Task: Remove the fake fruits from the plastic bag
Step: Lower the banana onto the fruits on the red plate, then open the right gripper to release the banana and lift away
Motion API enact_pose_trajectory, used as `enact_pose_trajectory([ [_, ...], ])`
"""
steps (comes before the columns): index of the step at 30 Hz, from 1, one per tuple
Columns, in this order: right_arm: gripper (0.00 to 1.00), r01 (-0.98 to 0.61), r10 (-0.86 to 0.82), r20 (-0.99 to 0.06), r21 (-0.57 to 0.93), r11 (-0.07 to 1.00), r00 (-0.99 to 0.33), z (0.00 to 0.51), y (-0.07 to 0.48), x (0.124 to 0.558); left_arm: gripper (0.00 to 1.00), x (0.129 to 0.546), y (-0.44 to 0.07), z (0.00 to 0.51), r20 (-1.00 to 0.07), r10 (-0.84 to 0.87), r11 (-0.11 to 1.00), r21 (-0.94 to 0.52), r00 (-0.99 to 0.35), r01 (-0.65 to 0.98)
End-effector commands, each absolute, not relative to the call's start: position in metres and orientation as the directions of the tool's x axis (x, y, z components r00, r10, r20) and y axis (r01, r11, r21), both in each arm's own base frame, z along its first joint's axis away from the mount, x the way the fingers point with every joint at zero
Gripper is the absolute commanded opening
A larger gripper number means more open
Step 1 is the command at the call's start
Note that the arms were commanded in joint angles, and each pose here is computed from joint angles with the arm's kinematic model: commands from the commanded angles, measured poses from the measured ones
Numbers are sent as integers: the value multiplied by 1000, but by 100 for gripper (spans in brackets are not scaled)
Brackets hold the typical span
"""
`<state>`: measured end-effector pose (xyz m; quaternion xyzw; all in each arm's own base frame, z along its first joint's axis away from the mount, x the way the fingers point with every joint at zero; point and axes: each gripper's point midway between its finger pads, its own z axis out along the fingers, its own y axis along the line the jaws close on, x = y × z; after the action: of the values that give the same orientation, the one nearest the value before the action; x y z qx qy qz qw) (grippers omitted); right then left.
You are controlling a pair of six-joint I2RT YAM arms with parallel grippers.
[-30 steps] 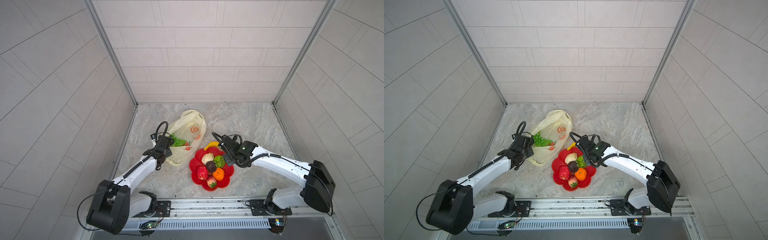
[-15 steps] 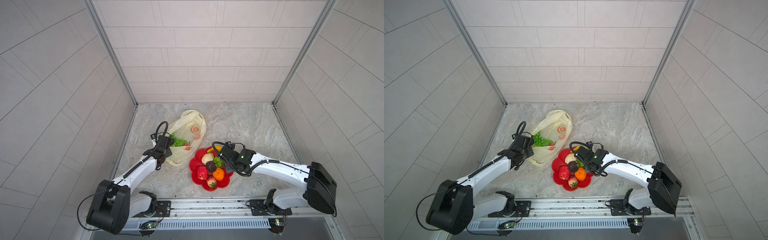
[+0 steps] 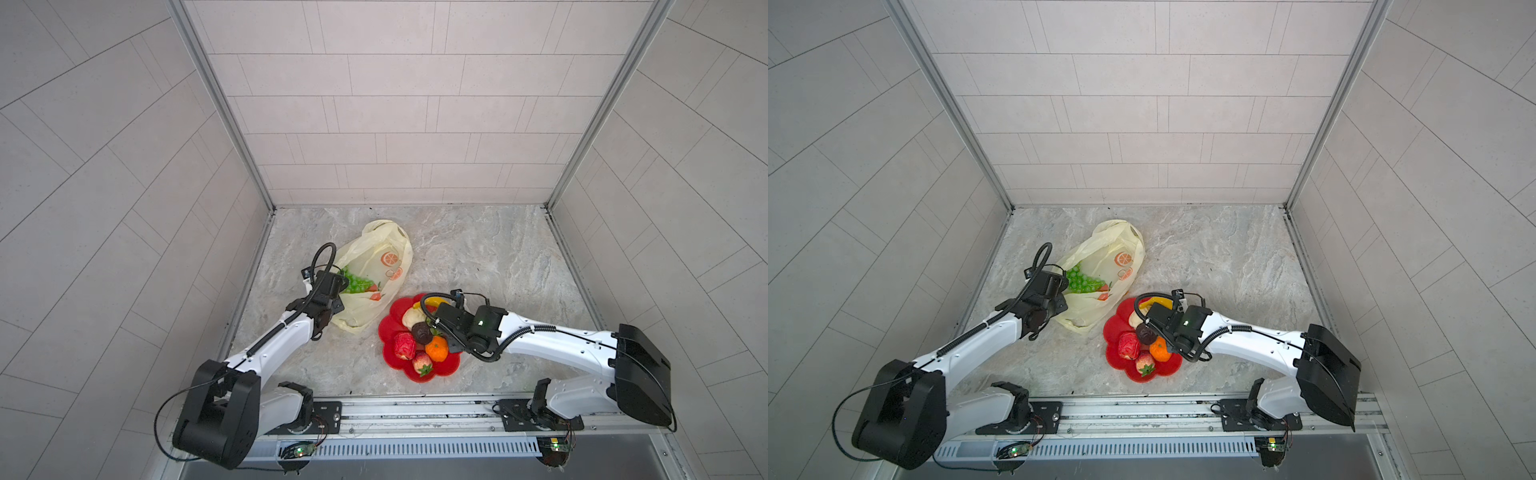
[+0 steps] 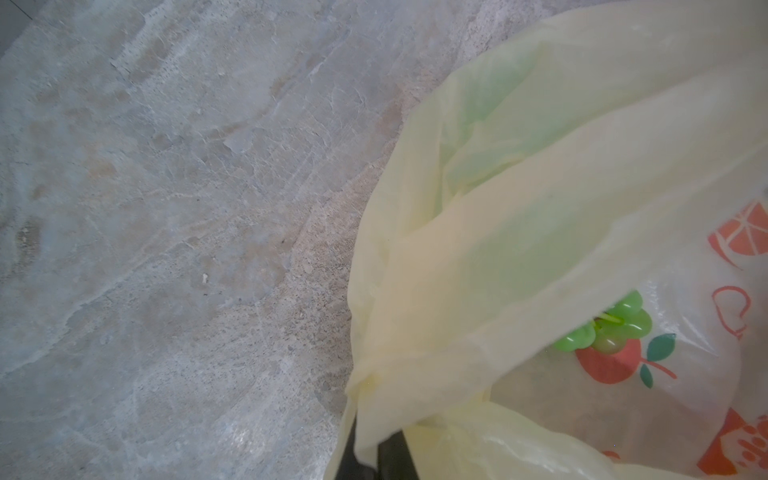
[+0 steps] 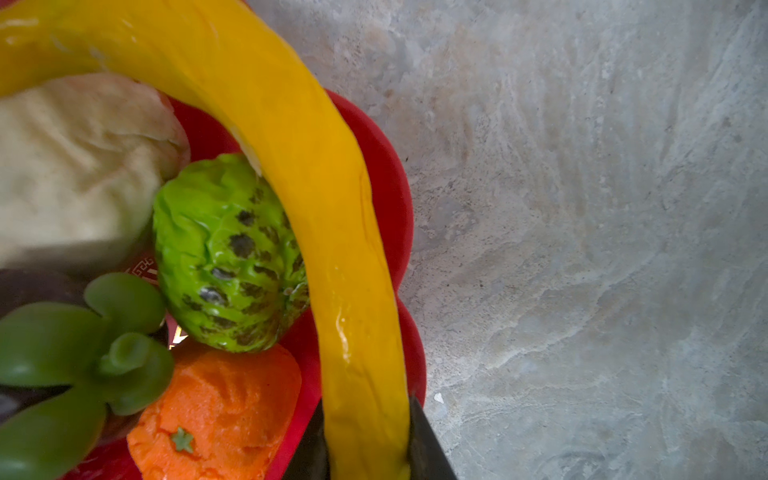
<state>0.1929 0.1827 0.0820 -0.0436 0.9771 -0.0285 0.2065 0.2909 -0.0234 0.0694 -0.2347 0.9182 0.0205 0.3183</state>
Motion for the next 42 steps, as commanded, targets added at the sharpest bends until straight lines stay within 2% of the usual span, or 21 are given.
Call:
enact_pose_trajectory([
  [1, 26, -31, -71, -418, -102, 994, -906, 83, 173, 192, 0, 290, -21, 75, -598, -425, 884, -112, -679, -454],
  [13, 31, -66, -105, -374, -116, 991, -921, 68, 186, 190, 0, 290, -21, 75, -600, -421, 886, -110, -681, -451],
  [24, 41, -70, -104, -438, -93, 993, -893, 87, 186, 195, 0, 291, -21, 75, -600, -421, 886, -109, -681, -451],
  [27, 41, -67, -100, -461, -87, 994, -882, 94, 185, 197, 0, 291, -21, 75, -599, -422, 885, -108, -681, -453],
  [29, 36, -63, -89, -478, -70, 996, -874, 99, 185, 198, 0, 291, -21, 74, -598, -420, 886, -107, -682, -451],
  [32, 34, -61, -74, -498, -43, 997, -864, 103, 187, 201, 0, 291, -21, 74, -598, -420, 886, -107, -682, -452],
  [42, 31, -82, -106, -432, -74, 994, -895, 73, 201, 203, 0, 292, -22, 73, -595, -418, 887, -103, -686, -450],
])
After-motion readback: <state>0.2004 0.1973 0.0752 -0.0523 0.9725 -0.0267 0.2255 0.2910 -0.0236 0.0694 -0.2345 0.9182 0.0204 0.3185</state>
